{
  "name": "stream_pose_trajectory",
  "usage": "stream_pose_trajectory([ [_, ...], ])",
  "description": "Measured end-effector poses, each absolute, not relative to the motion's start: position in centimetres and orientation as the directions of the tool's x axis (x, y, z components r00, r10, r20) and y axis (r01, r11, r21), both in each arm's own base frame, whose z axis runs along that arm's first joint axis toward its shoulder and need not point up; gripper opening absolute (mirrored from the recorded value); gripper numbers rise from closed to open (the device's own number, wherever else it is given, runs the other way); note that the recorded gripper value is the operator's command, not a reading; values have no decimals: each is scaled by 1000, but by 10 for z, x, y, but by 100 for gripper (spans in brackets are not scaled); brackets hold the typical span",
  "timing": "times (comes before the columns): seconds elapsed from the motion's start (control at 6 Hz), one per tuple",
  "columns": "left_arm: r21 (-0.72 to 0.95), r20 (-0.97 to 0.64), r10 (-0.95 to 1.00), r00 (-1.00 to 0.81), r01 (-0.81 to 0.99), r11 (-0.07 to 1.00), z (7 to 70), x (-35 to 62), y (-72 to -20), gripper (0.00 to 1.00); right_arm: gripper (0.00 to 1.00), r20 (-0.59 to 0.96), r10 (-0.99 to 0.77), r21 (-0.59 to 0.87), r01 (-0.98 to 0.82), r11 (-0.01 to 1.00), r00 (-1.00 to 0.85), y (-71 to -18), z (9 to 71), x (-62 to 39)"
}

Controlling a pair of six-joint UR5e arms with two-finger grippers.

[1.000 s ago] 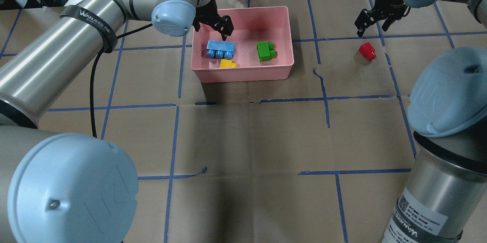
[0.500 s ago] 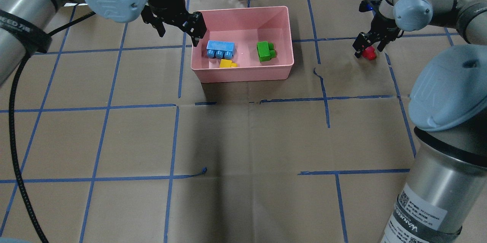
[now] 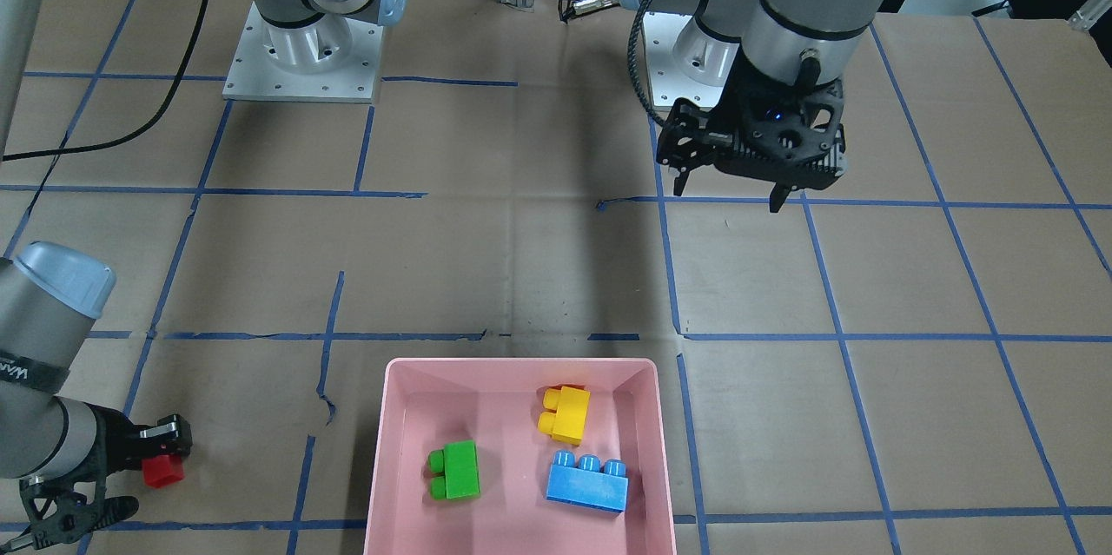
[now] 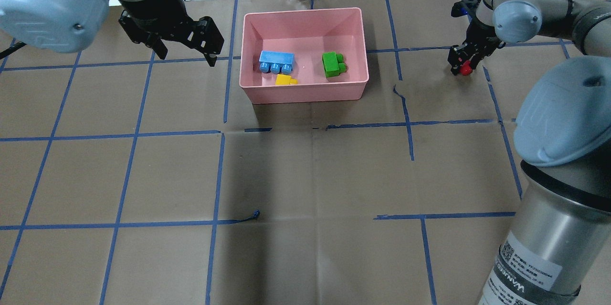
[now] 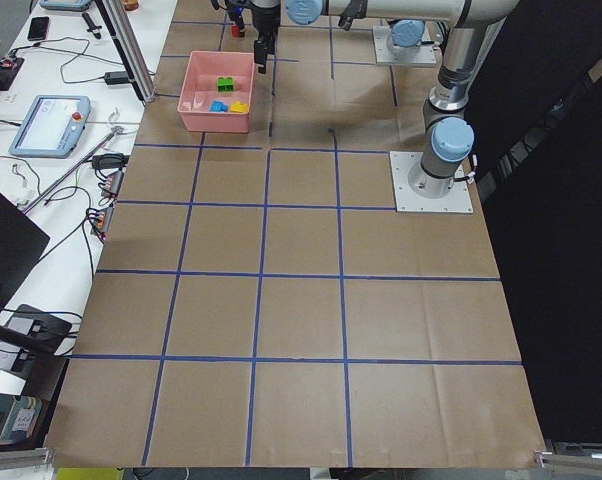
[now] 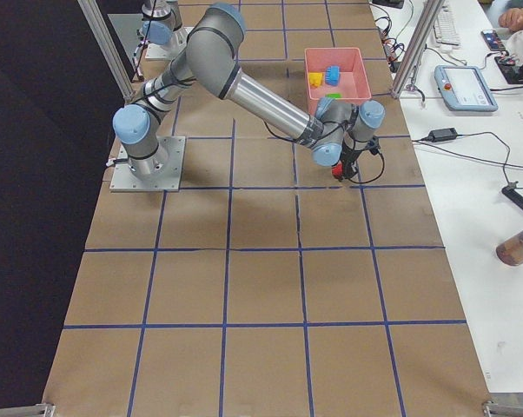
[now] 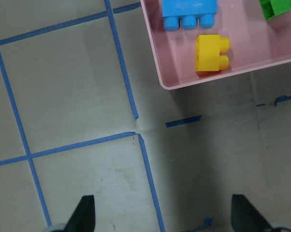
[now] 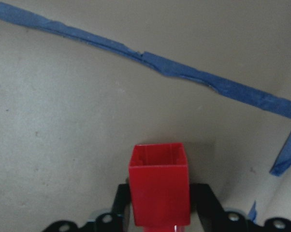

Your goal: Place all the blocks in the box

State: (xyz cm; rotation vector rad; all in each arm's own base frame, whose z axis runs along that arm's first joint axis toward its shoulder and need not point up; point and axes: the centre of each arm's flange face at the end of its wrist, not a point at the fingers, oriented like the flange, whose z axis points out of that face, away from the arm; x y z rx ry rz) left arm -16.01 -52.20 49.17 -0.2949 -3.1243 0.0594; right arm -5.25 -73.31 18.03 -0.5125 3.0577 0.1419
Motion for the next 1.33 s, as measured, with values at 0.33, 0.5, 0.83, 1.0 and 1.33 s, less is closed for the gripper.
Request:
stream_pose_trajectory([
  [0.33,0,22,163,-986,163,987,502,-147,-499,99,12,-44,-323,75,-326,943,-945,-733,189,-53],
  [0.5,4,23,150,-988,150,989,508,-140,-487,99,11,-27,-317,49,-318,947,-948,-737,209,-53],
  [0.83,17,29,114,-993,115,993,508,-123,-462,99,11,6,-235,-16,-235,972,-972,-751,285,-50],
  [1.0,15,28,107,-994,107,994,509,-120,-456,99,11,3,-157,-28,-157,987,-988,-756,323,-38],
  [1.33,12,24,103,-994,103,995,510,-118,-453,99,10,-3,-27,-48,-27,998,-1000,-761,377,59],
])
